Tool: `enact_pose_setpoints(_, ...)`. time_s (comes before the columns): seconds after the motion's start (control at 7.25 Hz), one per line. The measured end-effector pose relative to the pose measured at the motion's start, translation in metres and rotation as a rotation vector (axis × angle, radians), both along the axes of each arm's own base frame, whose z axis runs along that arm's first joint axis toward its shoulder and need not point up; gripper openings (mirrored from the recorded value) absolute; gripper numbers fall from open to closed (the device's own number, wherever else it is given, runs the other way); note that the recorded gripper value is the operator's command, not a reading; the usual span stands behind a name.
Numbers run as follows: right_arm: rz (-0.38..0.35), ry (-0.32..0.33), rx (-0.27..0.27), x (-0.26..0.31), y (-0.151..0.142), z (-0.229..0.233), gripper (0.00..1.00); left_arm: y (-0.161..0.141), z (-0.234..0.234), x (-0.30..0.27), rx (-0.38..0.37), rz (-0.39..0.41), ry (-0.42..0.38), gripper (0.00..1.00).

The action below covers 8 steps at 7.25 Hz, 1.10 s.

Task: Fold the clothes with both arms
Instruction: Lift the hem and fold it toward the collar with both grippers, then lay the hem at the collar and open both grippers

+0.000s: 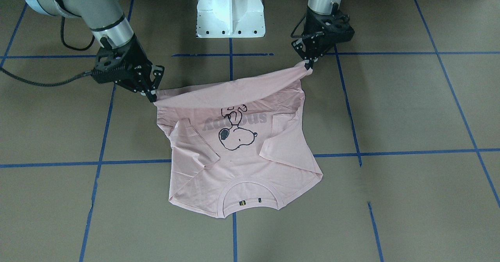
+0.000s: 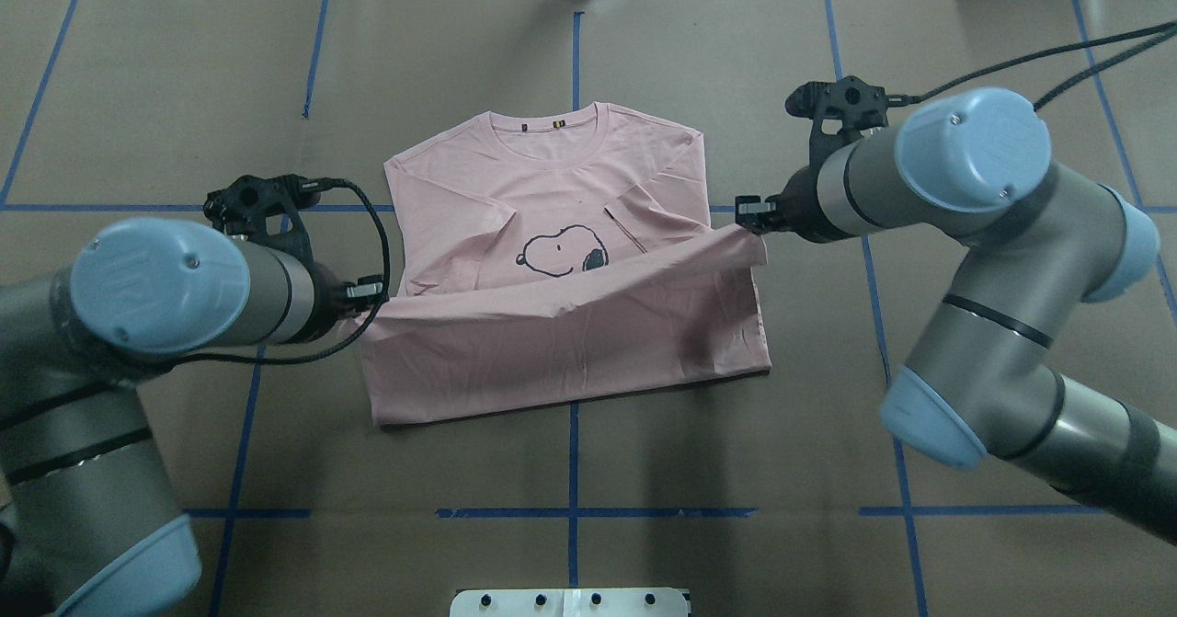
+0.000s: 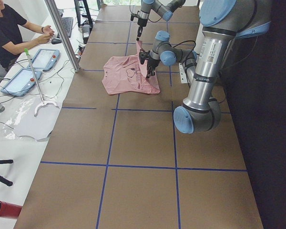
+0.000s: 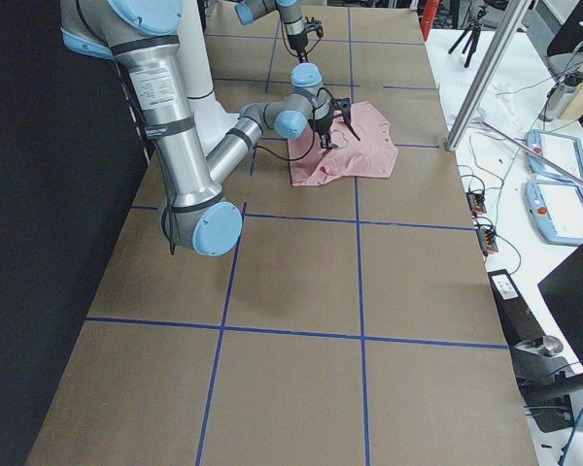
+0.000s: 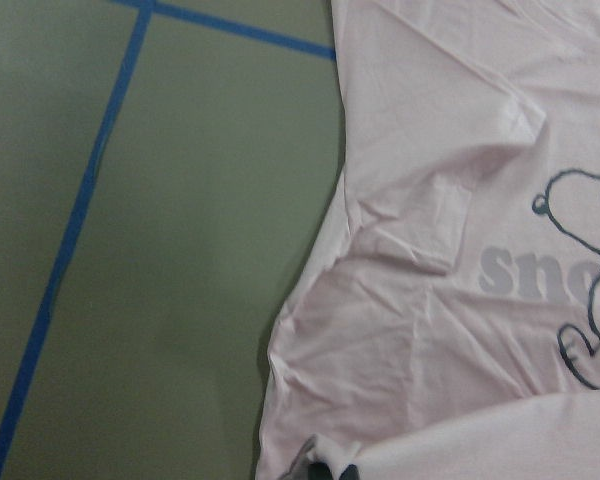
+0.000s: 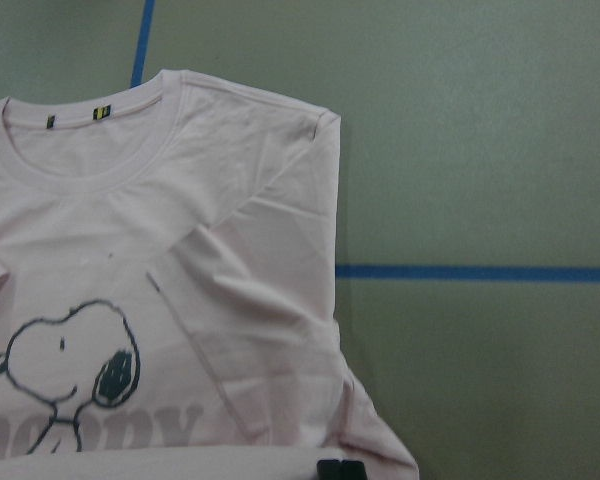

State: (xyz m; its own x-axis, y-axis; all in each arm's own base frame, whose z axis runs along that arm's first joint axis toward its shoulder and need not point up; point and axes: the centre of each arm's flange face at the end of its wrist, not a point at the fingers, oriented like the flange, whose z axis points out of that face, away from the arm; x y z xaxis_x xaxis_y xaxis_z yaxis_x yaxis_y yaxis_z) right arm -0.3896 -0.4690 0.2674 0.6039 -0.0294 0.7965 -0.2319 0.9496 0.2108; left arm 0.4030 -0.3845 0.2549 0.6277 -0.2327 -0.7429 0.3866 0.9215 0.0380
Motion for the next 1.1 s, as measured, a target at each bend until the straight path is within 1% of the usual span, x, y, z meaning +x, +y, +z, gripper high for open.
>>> enact_pose_setpoints(0.14, 0.024, 0.016, -0.005, -0.013, -0.035, -0.003, 0.00, -0.046, 0.016, 0.002, 0.021, -0.056, 0.013, 0.00)
enact_pose_setpoints(0.28, 0.043, 0.017, -0.005, -0.024, -0.062, -0.003, 0.00, -0.092, 0.033, 0.000, 0.046, -0.109, 0.028, 0.00)
enact_pose_setpoints(0.41, 0.060, 0.011, -0.001, -0.033, -0.087, 0.005, 0.00, -0.133, 0.054, -0.001, 0.071, -0.136, 0.016, 0.00)
enact_pose_setpoints(0.55, 0.082, 0.012, -0.003, -0.040, -0.116, 0.018, 0.00, -0.162, 0.076, 0.000, 0.092, -0.144, -0.003, 0.00)
enact_pose_setpoints(0.69, 0.105, 0.025, -0.017, -0.044, -0.146, 0.034, 0.00, -0.179, 0.095, 0.003, 0.101, -0.149, -0.014, 0.00)
enact_pose_setpoints(0.83, 0.121, 0.041, -0.032, -0.046, -0.167, 0.046, 0.00, -0.189, 0.106, 0.008, 0.100, -0.152, -0.020, 0.00)
enact_pose_setpoints(0.97, 0.131, 0.048, -0.040, -0.048, -0.180, 0.048, 0.00, -0.198, 0.110, 0.016, 0.096, -0.155, -0.024, 0.00)
enact_pose_setpoints(1.1, 0.136, 0.049, -0.042, -0.050, -0.186, 0.044, 0.00, -0.203, 0.106, 0.020, 0.097, -0.158, -0.019, 0.00)
